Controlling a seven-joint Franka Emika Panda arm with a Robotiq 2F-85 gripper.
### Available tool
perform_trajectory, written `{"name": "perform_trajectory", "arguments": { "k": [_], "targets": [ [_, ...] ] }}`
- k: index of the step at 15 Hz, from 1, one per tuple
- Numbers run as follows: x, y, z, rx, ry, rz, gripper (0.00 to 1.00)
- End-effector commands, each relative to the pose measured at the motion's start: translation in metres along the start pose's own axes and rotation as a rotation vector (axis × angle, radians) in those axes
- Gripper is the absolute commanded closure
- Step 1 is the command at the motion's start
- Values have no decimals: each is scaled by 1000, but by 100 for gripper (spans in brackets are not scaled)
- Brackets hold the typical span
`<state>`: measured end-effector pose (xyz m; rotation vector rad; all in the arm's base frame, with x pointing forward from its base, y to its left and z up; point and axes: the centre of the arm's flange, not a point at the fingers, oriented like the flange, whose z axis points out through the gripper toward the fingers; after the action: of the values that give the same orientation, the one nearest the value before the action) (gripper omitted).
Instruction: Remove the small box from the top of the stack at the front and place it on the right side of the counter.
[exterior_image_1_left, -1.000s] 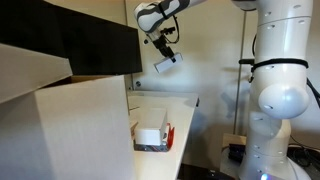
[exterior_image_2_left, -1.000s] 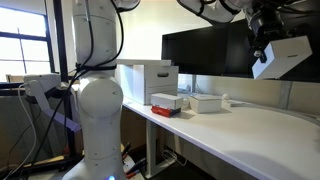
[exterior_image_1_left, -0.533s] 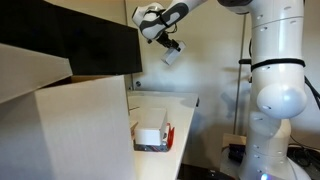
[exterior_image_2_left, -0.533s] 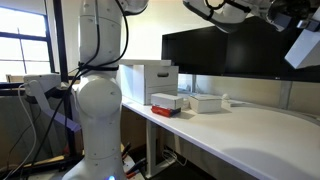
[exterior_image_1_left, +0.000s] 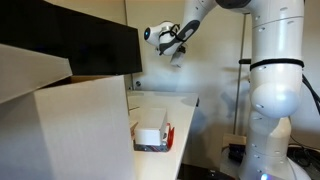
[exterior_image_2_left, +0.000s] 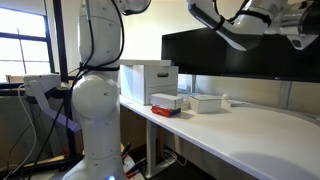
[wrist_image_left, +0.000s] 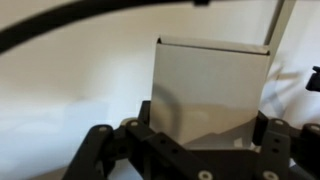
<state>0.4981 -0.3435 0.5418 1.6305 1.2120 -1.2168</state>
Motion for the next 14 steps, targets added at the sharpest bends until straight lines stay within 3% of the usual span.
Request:
{"name": "perform_trajectory", "arguments": {
  "k": [1, 3, 8, 14],
  "targets": [
    [16, -20, 33, -149, -97, -102, 40],
    [27, -22, 36, -238, -144, -159, 40],
    [67, -27, 3, -490, -245, -247, 40],
    [101, -34, -37, -812, -327, -192, 40]
  ]
}}
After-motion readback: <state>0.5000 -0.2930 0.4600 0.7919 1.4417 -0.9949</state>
